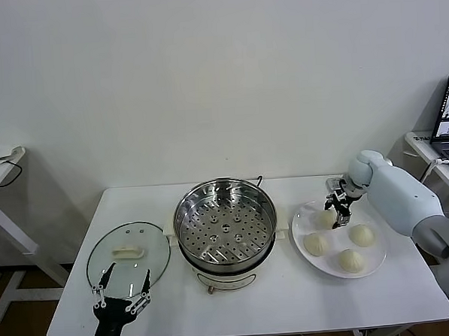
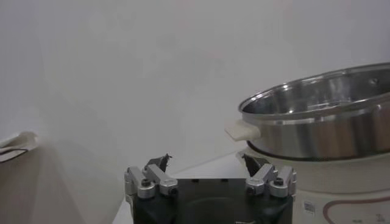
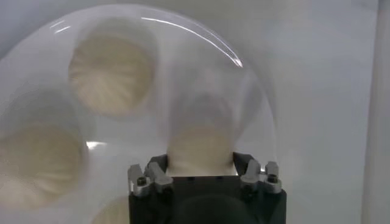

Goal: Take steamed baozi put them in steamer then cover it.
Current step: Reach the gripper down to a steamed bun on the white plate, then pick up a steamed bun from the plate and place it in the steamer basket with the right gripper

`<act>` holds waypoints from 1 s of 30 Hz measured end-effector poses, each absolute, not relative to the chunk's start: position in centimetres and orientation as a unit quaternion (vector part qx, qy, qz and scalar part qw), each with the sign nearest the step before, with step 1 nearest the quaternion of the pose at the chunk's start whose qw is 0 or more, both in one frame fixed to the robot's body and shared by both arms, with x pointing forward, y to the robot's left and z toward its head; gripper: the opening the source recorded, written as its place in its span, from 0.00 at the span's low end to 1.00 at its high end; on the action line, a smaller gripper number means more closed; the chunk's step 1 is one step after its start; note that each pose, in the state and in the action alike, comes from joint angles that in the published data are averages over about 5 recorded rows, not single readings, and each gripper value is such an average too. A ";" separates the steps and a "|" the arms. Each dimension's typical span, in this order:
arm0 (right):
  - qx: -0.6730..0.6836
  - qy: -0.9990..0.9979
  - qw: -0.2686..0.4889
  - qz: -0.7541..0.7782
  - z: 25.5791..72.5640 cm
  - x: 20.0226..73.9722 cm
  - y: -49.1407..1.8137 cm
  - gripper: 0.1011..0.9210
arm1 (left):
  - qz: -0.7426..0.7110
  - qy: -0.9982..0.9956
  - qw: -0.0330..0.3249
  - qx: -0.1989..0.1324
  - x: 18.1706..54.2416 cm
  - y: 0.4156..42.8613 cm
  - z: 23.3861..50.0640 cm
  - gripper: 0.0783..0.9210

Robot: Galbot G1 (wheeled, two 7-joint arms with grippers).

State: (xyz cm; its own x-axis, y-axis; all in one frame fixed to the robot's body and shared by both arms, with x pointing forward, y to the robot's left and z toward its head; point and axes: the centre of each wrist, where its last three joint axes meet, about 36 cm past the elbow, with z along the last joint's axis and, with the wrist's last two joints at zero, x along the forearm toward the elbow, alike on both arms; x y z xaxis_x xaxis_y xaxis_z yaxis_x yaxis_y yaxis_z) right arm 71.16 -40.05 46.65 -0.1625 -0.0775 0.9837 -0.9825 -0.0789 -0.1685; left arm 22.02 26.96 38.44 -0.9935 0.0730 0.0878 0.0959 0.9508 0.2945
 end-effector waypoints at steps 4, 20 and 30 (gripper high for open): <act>0.496 -0.531 0.398 0.559 47.9 71.0 -40.0 0.68 | -0.149 -0.987 0.035 -0.043 22.1 26.9 38.6 0.88; 0.546 -0.391 0.138 0.728 64.7 71.0 -31.3 0.68 | -0.137 -0.989 0.027 -0.049 22.4 26.1 38.8 0.88; 0.584 -0.259 -0.003 0.770 71.5 69.9 -19.0 0.71 | -0.136 -0.989 0.025 -0.047 22.3 26.2 39.2 0.88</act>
